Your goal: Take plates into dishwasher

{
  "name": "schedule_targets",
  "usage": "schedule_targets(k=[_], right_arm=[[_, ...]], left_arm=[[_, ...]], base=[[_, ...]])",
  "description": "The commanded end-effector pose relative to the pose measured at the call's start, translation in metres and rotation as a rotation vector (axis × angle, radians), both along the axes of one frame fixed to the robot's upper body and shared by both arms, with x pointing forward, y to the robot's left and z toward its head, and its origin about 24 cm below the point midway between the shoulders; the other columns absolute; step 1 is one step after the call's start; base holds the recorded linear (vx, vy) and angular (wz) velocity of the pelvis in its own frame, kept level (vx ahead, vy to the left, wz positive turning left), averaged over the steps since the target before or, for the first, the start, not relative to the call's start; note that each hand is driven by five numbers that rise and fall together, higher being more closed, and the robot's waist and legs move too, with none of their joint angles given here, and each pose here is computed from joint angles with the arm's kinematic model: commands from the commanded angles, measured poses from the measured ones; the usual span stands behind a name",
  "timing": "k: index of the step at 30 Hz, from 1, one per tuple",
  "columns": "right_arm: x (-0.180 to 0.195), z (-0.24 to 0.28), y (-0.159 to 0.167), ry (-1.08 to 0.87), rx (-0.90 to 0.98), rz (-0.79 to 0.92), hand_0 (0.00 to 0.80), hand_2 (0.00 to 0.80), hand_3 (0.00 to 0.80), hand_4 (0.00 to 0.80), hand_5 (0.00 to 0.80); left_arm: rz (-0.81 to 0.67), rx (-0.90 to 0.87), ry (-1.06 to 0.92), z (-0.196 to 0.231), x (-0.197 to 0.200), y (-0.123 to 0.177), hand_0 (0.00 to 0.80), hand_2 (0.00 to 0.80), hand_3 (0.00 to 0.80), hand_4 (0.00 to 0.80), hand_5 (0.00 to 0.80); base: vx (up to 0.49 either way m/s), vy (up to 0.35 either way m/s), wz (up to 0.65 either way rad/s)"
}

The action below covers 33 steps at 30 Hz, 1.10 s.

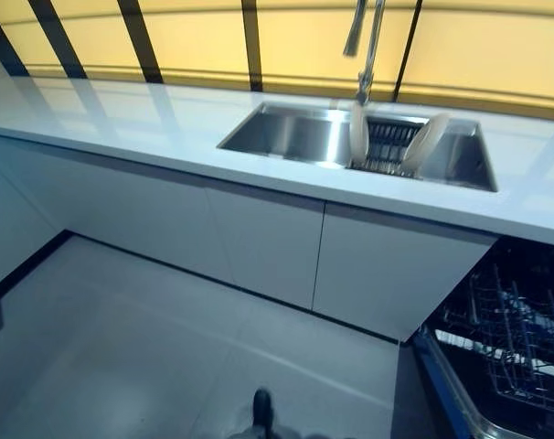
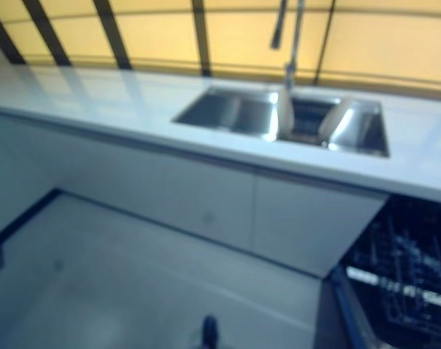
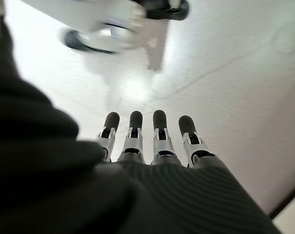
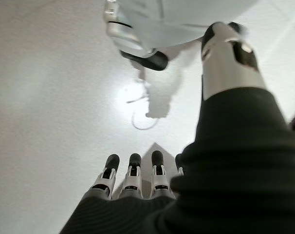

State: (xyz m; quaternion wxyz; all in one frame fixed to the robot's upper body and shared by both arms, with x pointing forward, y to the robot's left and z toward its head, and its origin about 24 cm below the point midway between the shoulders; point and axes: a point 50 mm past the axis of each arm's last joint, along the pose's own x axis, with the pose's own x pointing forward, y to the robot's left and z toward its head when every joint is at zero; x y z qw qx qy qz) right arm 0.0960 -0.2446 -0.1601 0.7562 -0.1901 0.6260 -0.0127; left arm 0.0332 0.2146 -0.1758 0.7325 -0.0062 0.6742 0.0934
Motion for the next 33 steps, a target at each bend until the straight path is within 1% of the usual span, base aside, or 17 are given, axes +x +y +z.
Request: schedule_targets(k=[1,2,4,7,9,12,18,22,25,29,33], right_arm=[[-0.004,0.001,-0.007,0.006,-0.014,0.012,0.0,0.0,0.0,0.0,0.0],[-0.005,0.0,-0.006,0.007,-0.003,-0.002,0.0,0.0,0.0,0.0,0.0],[-0.009,-0.002,0.0,0.026,0.007,0.019,0.0,0.0,0.0,0.0,0.0],[-0.005,-0.002,0.003,-0.001,0.016,-0.006,0.0,0.0,0.0,0.0,0.0],[0.0,-0.001,0.004,-0.024,0.027,-0.026,0.0,0.0,0.0,0.0,0.0],[0.002,0.0,0.003,-0.038,0.039,-0.077,0.0,0.0,0.0,0.0,0.0],[-0.006,0.0,-0.006,-0.021,-0.01,-0.135,0.0,0.0,0.0,0.0,0.0],[-0.014,0.002,-0.017,-0.046,-0.029,-0.186,0.0,0.0,0.0,0.0,0.0],[-0.014,0.003,-0.019,-0.046,-0.027,-0.194,0.0,0.0,0.0,0.0,0.0],[-0.016,0.003,-0.021,-0.048,-0.032,-0.199,0.0,0.0,0.0,0.0,0.0],[-0.011,0.003,-0.019,-0.035,-0.028,-0.221,0.0,0.0,0.0,0.0,0.0]], left_arm=[[0.029,-0.01,-0.03,0.0,0.007,-0.003,0.0,0.0,0.0,0.0,0.0],[0.031,-0.003,-0.034,0.0,0.007,0.0,0.0,0.0,0.0,0.0,0.0],[-0.011,0.025,-0.032,0.002,0.01,0.007,0.0,0.0,0.0,0.0,0.0],[-0.064,0.046,-0.045,0.005,0.021,0.014,0.0,0.0,0.0,0.0,0.0],[-0.114,0.054,-0.047,0.006,0.025,0.016,0.0,0.0,0.0,0.0,0.0],[-0.147,0.063,-0.027,0.006,0.025,0.019,0.0,0.0,0.0,0.0,0.0],[-0.147,0.07,-0.015,0.008,0.025,0.025,0.0,0.0,0.0,0.0,0.0],[-0.213,0.08,-0.038,0.012,0.04,0.03,0.0,0.0,0.0,0.0,0.0],[-0.214,0.091,-0.049,0.014,0.047,0.034,0.0,0.0,0.0,0.0,0.0],[-0.21,0.103,-0.049,0.015,0.049,0.036,0.0,0.0,0.0,0.0,0.0],[-0.182,0.104,-0.011,0.01,0.029,0.031,0.0,0.0,0.0,0.0,0.0]], base=[[0.454,0.082,-0.69],[0.576,0.062,-0.51],[0.548,0.03,-0.33],[0.32,-0.002,-0.31],[0.32,0.016,-0.1],[0.343,0.056,-0.02],[0.373,0.167,-0.24],[0.206,0.201,0.02],[0.239,-0.131,0.25],[0.177,-0.266,-0.06],[0.224,-0.24,0.14]])
